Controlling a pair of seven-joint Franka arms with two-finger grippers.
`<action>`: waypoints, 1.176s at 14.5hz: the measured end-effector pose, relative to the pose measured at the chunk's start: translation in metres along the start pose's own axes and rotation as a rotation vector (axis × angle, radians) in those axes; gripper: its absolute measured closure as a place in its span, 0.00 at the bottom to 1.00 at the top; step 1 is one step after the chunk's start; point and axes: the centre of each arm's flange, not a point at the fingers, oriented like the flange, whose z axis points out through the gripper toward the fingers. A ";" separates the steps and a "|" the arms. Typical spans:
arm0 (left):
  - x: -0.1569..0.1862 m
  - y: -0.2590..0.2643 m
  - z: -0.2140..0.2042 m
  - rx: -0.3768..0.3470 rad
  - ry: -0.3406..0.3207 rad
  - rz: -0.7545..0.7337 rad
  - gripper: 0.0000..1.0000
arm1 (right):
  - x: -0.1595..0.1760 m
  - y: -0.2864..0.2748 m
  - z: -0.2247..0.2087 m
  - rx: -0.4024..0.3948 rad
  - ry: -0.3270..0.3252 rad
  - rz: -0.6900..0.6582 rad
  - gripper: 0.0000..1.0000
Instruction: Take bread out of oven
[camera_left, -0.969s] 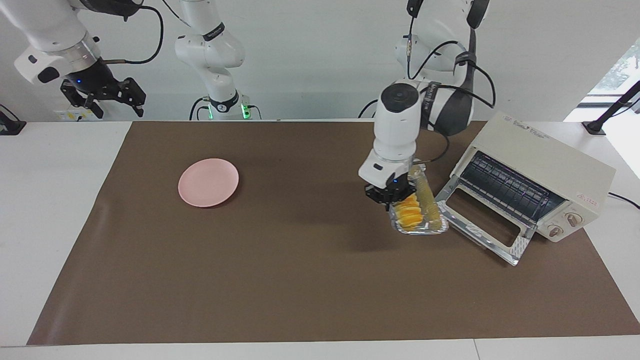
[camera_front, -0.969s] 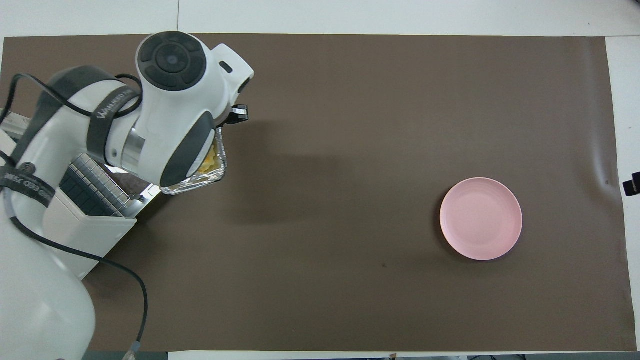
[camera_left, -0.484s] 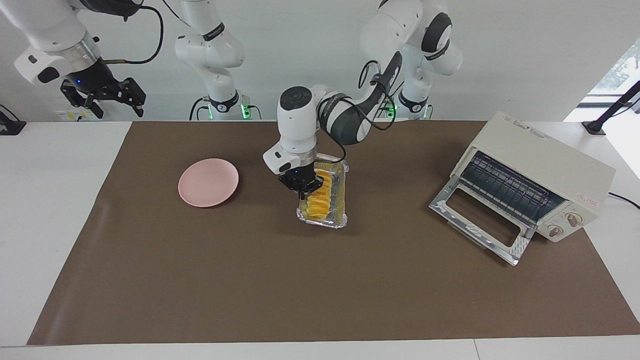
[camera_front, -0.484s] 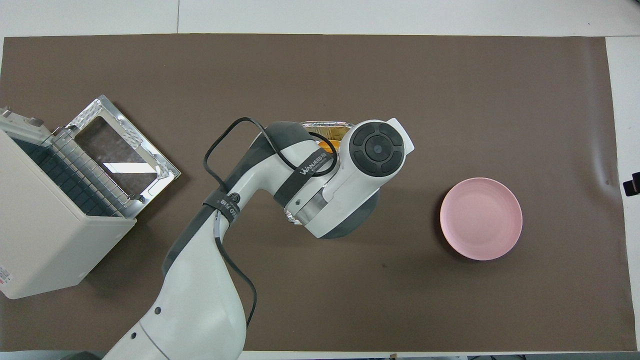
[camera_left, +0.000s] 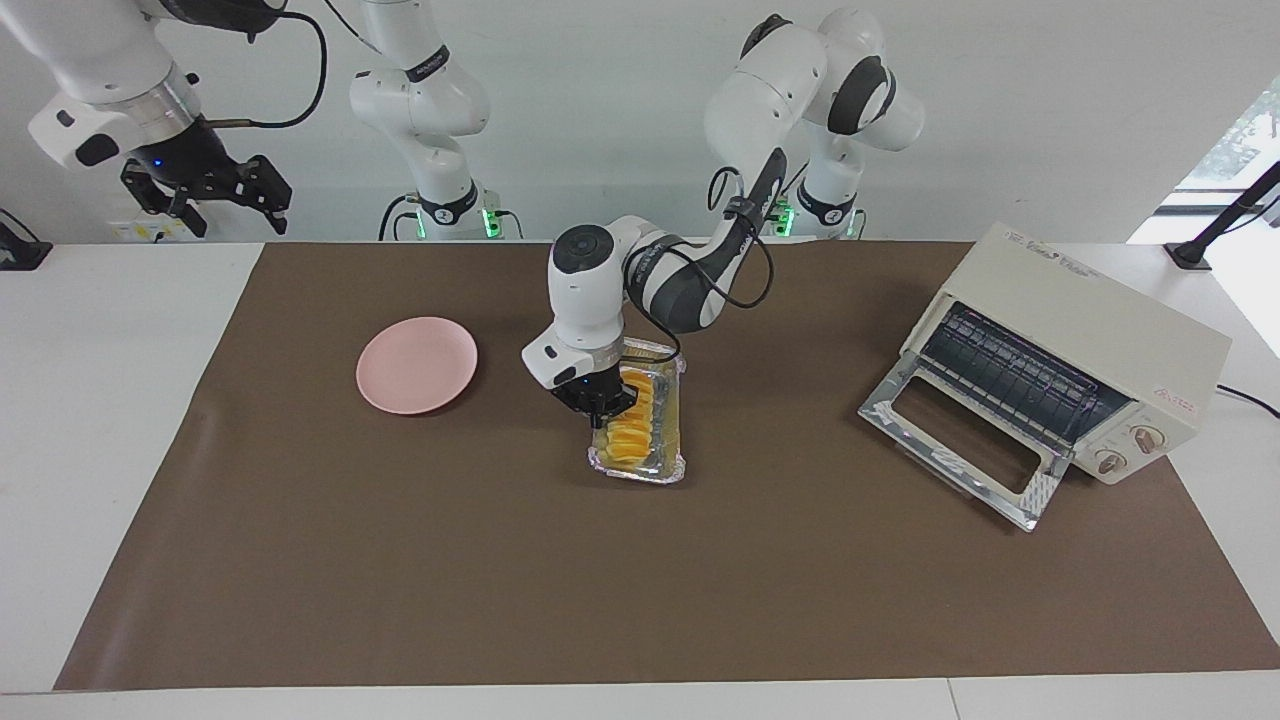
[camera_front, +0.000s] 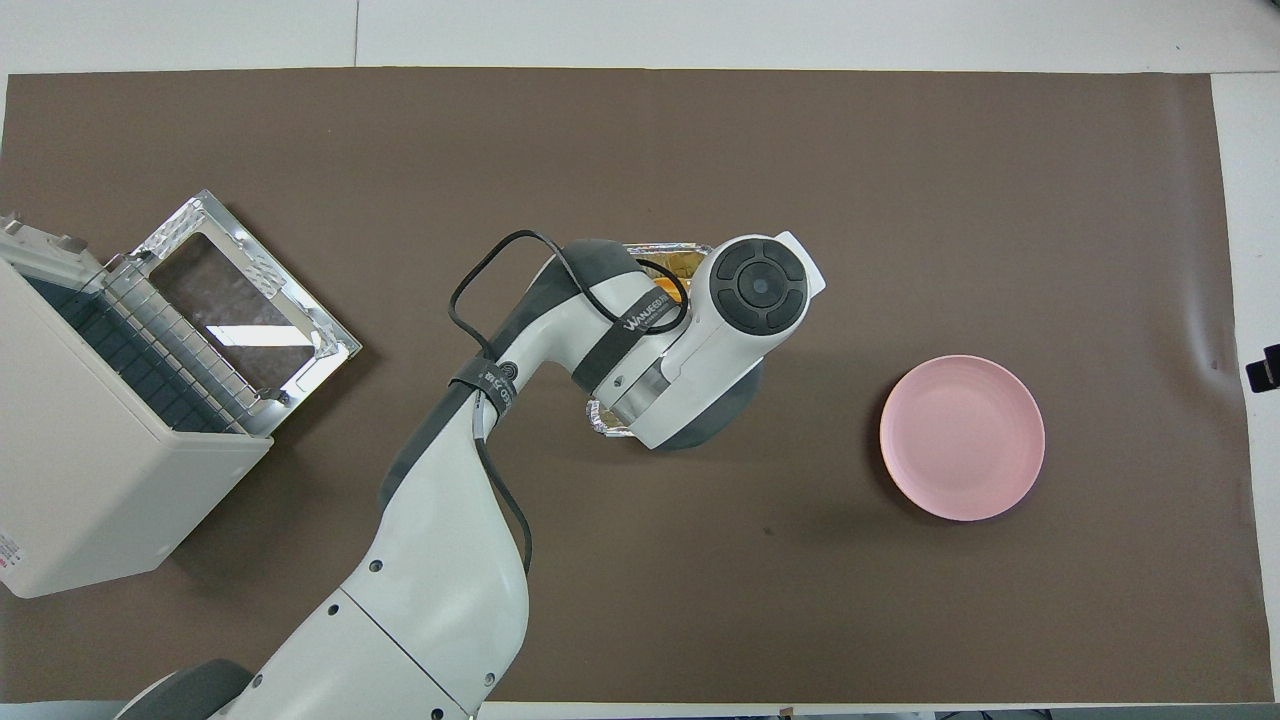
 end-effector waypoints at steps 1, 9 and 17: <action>0.001 -0.001 0.000 0.000 0.002 -0.018 0.98 | 0.000 0.000 0.000 0.000 0.000 0.000 0.00; 0.048 -0.086 -0.055 0.006 0.059 -0.184 0.30 | 0.000 0.000 0.000 0.000 0.000 0.000 0.00; 0.046 -0.383 -0.218 0.016 -0.041 -0.303 0.00 | 0.000 -0.001 0.000 0.000 0.000 -0.002 0.00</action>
